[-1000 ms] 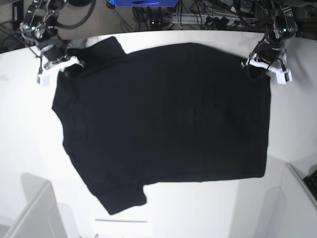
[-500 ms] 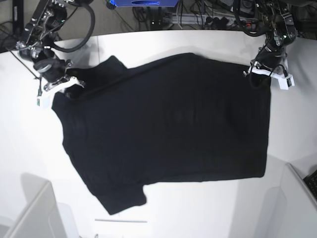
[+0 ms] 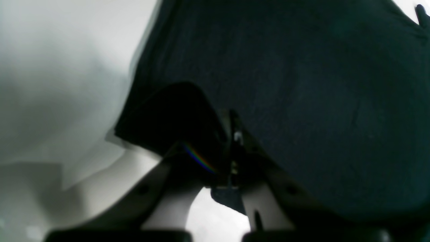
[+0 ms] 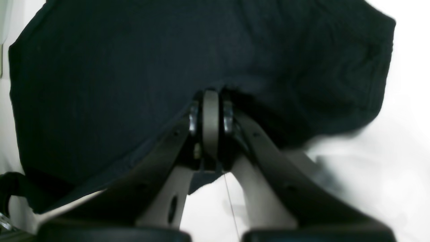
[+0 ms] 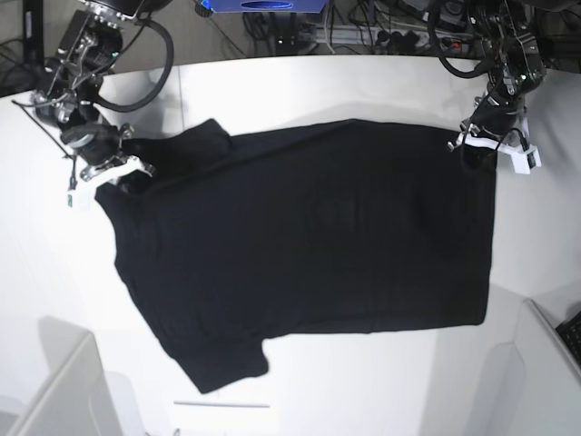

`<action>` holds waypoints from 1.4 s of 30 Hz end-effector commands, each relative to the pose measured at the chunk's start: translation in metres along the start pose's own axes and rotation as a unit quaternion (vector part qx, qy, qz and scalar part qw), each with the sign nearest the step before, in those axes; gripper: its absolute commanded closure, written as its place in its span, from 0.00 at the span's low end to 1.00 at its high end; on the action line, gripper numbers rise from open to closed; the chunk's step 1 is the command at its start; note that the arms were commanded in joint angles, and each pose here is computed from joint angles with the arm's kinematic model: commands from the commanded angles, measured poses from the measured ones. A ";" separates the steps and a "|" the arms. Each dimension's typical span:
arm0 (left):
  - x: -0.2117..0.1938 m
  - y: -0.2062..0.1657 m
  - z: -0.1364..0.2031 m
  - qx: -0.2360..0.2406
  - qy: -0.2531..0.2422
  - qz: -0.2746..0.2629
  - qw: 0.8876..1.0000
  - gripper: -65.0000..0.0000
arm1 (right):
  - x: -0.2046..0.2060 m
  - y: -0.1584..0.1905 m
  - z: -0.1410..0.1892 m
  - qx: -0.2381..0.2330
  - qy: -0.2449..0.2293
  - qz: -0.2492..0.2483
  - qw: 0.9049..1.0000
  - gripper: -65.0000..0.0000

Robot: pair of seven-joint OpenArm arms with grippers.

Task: Fold the T-shirt properly
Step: 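Lift both shoulder corners and pull the shirt toward the robot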

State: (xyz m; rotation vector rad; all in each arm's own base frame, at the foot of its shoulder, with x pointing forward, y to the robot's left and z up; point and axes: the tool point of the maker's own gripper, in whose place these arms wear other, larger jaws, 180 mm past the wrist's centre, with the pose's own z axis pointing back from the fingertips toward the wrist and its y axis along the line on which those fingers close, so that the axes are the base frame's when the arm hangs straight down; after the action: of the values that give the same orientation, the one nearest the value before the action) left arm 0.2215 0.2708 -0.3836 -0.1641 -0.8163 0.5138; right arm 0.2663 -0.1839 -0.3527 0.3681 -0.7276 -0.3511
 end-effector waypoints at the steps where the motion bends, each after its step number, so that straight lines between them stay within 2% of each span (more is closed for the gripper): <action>1: 0.013 -0.002 0.002 -0.005 -0.020 -0.003 1.000 1.00 | 0.017 0.006 0.001 0.010 -0.026 0.006 1.000 1.00; 11: 0.029 -0.008 -0.004 -0.012 -0.039 0.002 0.999 1.00 | 0.033 0.008 -0.025 0.025 -0.023 -0.019 0.999 1.00; 15: 0.032 -0.001 -0.005 0.009 -0.042 0.021 0.999 1.00 | 0.038 0.009 -0.033 0.030 -0.022 -0.027 0.999 1.00; 18: 0.038 -0.006 -0.007 0.005 -0.048 0.024 0.999 1.00 | 0.044 0.008 -0.036 0.031 -0.024 -0.028 0.999 1.00; 25: 0.032 0.008 -0.019 0.028 -0.034 0.047 0.998 1.00 | 0.053 0.001 -0.041 0.025 -0.023 -0.027 0.999 1.00; 42: 0.040 0.006 -0.026 0.025 -0.039 0.054 0.997 1.00 | 0.059 0.004 -0.067 0.039 -0.005 -0.056 0.998 1.00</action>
State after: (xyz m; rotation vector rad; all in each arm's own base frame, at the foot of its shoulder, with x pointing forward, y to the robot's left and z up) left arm 0.2552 0.2920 -0.3879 -0.1519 -0.8317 0.6518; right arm 0.3439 -0.1890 -0.3774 0.4753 -0.6816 -0.4377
